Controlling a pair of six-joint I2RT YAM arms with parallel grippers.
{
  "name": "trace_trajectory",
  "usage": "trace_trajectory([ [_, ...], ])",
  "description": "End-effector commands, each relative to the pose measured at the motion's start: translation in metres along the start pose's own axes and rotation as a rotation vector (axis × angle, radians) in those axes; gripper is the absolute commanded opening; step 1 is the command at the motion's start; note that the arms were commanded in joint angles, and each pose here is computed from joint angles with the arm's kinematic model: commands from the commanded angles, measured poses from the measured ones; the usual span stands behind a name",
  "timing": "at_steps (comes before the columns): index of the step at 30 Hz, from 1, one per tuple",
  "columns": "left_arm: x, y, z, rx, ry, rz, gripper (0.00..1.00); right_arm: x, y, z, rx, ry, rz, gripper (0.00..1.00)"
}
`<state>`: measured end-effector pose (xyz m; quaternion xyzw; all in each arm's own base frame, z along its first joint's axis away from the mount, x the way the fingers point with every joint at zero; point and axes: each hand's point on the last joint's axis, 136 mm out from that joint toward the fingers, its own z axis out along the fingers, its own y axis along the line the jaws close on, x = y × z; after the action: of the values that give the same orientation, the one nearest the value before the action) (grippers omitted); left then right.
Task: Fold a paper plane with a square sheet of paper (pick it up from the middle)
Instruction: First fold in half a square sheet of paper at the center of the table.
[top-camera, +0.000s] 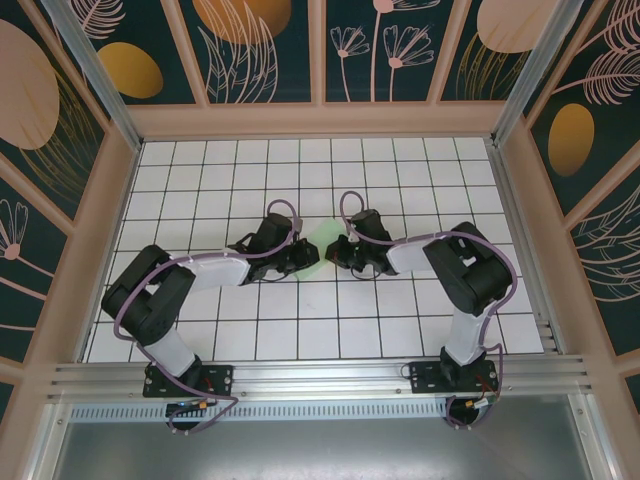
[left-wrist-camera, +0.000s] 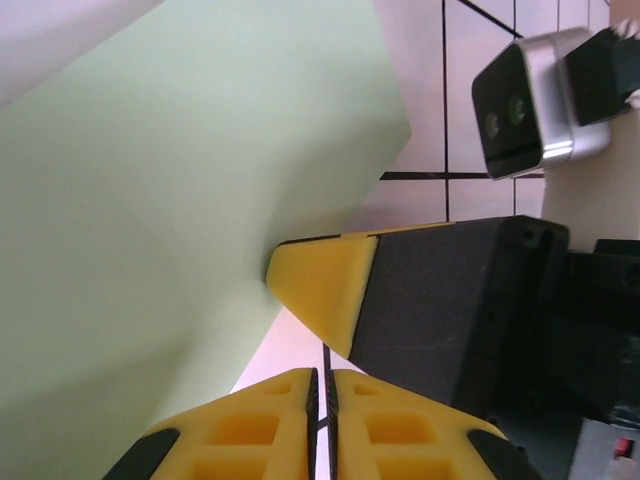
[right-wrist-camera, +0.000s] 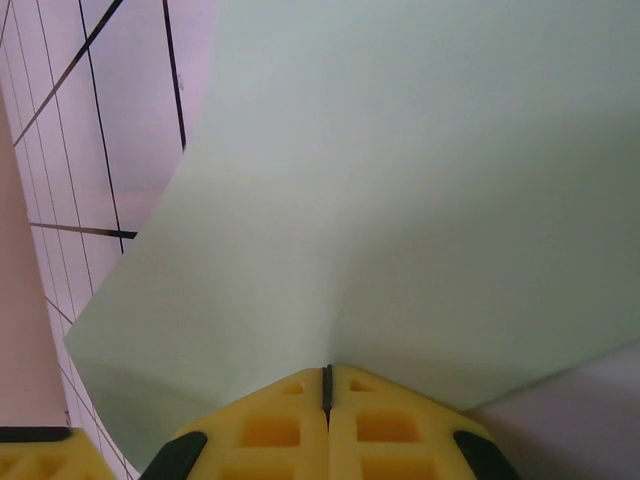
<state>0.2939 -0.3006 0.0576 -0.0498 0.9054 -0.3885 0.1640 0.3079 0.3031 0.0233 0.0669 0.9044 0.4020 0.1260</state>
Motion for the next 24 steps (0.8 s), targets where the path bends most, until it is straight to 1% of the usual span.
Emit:
trace_trajectory([
  [1,0.003,-0.007,0.008,0.027,0.028,0.016,0.15,0.000,-0.001,0.005,0.027,0.005,-0.012,0.00],
  [3,0.004,-0.009,0.008,0.036,0.033,0.019,0.14,0.001,0.000,0.005,0.029,0.007,-0.016,0.00],
  [4,0.009,0.000,0.015,0.016,0.054,0.010,0.14,0.001,0.001,0.005,0.026,0.010,-0.016,0.00],
  [7,0.013,0.003,0.019,0.011,0.073,0.009,0.14,0.002,0.004,0.004,0.018,0.012,-0.027,0.00],
  [24,0.016,0.033,0.024,-0.116,0.071,-0.006,0.11,0.008,0.004,0.000,0.030,0.023,-0.052,0.00],
])
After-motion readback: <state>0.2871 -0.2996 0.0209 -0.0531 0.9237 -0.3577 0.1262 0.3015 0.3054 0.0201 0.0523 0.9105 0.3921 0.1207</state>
